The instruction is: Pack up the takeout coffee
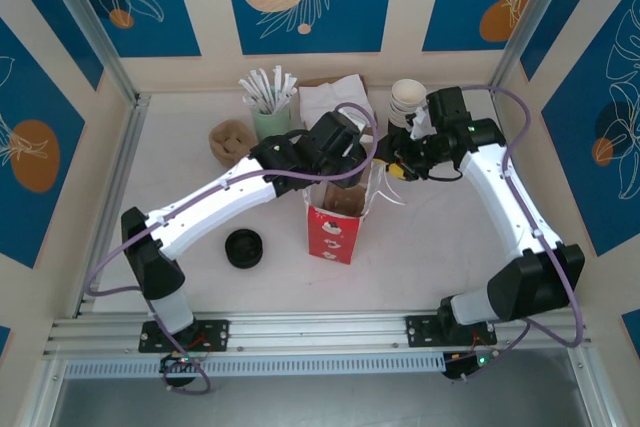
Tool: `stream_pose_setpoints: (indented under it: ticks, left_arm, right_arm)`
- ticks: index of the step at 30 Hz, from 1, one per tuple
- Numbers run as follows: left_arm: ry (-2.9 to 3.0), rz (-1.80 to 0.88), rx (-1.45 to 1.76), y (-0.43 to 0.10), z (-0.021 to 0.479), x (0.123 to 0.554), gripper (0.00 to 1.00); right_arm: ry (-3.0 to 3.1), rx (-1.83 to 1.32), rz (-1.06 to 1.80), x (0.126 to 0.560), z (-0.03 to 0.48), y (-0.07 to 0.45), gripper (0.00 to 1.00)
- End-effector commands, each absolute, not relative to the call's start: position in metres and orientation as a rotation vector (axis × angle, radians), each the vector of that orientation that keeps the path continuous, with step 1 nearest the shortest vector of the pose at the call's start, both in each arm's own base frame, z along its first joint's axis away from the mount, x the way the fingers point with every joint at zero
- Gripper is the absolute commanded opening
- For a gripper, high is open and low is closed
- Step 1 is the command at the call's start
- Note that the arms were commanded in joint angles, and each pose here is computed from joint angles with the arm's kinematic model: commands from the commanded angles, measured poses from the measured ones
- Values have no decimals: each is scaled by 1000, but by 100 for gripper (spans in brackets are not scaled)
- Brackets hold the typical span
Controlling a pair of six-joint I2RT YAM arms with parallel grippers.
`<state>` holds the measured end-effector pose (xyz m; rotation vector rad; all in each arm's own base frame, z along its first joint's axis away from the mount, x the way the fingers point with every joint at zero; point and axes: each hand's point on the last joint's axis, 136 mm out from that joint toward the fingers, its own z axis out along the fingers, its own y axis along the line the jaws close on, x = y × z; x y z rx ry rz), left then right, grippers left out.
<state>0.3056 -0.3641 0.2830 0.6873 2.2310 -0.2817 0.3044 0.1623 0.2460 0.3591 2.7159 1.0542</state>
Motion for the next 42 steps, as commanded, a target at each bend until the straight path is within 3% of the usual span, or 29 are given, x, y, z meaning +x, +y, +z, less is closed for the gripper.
stream_pose_setpoints:
  ticks: [1,3,7,11,21,42]
  left_arm:
    - [2230,-274,633,-362,291,314,62]
    - [2231,-280,630,-363,289,314,62]
    - [2242,-285,624,-364,286,314,62]
    - [2252,-289,622,-364,284,311,62]
    - [2219,-247,646,-365,279,300,62]
    - [2162,-171,646,-362,257,285,62]
  right_arm:
    - [2750,284,1057,304,249,167,45]
    - [2761,279,1054,306,248,168,39]
    - [2749,251,1080,308,254,171,14]
    - [2688,196,1127,305,267,175,0]
    - [2466,55,1248,289,289,183,0]
    - [2364,-136,1278,278,282,186,0]
